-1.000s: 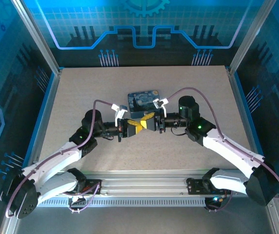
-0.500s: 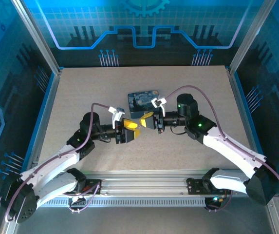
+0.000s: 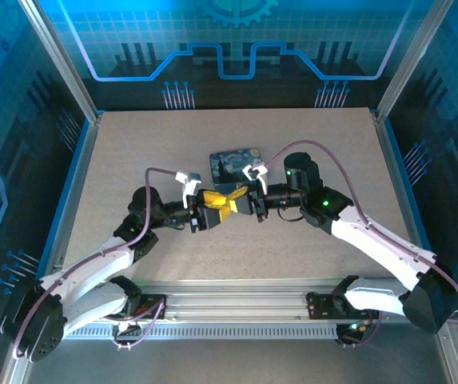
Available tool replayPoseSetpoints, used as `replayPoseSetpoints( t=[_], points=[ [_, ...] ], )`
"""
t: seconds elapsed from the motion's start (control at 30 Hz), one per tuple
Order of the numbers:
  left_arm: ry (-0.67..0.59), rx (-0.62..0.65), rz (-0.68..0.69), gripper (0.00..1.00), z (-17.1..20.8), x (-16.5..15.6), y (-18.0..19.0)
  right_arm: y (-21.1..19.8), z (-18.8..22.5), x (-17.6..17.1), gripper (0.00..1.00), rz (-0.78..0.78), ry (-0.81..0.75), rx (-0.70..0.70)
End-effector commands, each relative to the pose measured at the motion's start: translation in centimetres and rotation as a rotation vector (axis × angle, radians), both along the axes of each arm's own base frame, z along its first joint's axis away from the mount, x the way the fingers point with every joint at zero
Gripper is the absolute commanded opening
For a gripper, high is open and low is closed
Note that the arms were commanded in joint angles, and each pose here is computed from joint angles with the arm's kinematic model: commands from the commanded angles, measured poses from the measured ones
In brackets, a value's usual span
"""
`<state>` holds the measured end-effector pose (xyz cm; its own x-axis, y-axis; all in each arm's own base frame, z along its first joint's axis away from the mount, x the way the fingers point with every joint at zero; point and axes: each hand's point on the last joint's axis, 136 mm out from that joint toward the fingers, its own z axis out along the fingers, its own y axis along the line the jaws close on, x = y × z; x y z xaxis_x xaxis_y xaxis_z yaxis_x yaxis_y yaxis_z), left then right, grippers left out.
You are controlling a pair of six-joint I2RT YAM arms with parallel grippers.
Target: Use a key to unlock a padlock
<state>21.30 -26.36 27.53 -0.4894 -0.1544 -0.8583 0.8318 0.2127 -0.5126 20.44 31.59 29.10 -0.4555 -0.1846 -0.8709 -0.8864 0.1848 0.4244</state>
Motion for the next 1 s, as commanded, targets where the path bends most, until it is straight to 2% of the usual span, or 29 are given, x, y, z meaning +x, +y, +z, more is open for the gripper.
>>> replayPoseSetpoints(
  t=[0.0, 0.3, 0.5, 0.73, 0.97],
  points=[
    [-0.022, -0.028, -0.033, 0.48, 0.7, -0.3, -0.1, 0.1, 0.9, 0.1, 0.0, -0.014, -0.036, 0.0],
    [0.014, -0.018, -0.038, 0.37, -0.3, -0.1, -0.4, -0.4, 1.0, 0.5, 0.0, -0.07, -0.05, 0.005],
    [0.037, -0.009, -0.044, 0.36, -0.9, 0.1, -0.5, -0.7, 1.5, 0.6, 0.0, -0.089, -0.064, 0.02],
    [0.026, -0.017, -0.046, 0.24, -0.4, -0.1, -0.5, -0.4, 1.3, 0.6, 0.0, -0.074, -0.05, 0.023],
    [0.022, -0.019, -0.048, 0.38, -0.3, -0.2, -0.4, -0.2, 0.7, 0.8, 0.0, -0.075, -0.043, 0.015]
  ],
)
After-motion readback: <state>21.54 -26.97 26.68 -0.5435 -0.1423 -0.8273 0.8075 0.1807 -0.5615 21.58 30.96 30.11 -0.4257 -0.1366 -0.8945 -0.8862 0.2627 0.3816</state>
